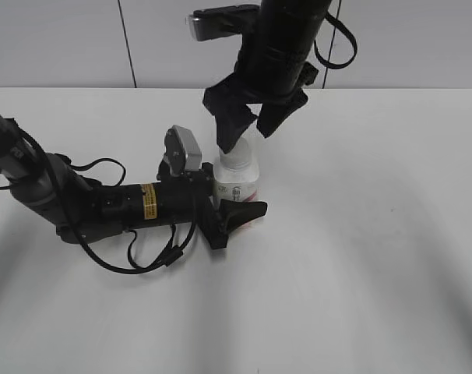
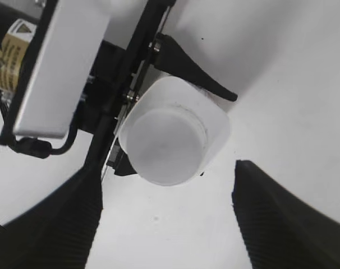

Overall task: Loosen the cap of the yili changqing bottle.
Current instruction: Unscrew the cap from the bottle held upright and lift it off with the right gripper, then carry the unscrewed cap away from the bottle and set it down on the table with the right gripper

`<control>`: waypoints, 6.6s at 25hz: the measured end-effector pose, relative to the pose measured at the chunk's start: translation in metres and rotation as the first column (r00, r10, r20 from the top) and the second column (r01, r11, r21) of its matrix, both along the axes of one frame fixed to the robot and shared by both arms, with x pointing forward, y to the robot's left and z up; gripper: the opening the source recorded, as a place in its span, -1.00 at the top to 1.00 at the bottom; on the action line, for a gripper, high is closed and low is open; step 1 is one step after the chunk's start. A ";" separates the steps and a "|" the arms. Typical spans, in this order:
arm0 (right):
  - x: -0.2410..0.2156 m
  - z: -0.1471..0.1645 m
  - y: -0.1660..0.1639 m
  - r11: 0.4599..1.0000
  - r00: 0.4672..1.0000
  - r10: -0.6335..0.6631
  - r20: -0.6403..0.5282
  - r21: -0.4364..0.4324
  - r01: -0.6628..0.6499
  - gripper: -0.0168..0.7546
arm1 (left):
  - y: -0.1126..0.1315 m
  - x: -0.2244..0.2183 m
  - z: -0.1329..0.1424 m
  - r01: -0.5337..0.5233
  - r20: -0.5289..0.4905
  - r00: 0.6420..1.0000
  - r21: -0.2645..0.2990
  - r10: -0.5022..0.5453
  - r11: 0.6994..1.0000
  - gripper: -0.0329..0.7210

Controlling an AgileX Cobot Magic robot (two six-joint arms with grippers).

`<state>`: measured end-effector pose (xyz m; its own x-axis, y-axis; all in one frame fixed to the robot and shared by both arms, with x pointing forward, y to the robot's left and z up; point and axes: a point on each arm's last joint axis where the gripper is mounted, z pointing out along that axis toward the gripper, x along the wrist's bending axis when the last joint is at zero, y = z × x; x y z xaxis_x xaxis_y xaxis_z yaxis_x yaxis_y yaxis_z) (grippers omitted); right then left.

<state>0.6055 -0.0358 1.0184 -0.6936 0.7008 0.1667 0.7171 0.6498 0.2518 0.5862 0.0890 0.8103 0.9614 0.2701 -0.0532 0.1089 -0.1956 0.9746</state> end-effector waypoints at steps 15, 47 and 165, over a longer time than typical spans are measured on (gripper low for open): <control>0.005 0.001 0.003 0.932 0.932 -0.354 -0.075 0.052 0.359 -0.51 | 0.000 0.000 0.000 -0.003 -0.003 1.000 0.005 0.003 1.000 -0.27; 0.009 -0.020 0.006 0.898 0.891 -0.433 -0.135 0.015 0.439 -0.51 | 0.000 0.001 0.000 -0.004 -0.001 1.000 0.007 0.004 1.000 -0.26; 0.049 -0.027 -0.117 0.926 0.929 -0.370 -0.027 -0.091 0.366 -0.05 | 0.000 0.002 0.000 -0.018 -0.003 1.000 0.008 0.018 1.000 -0.26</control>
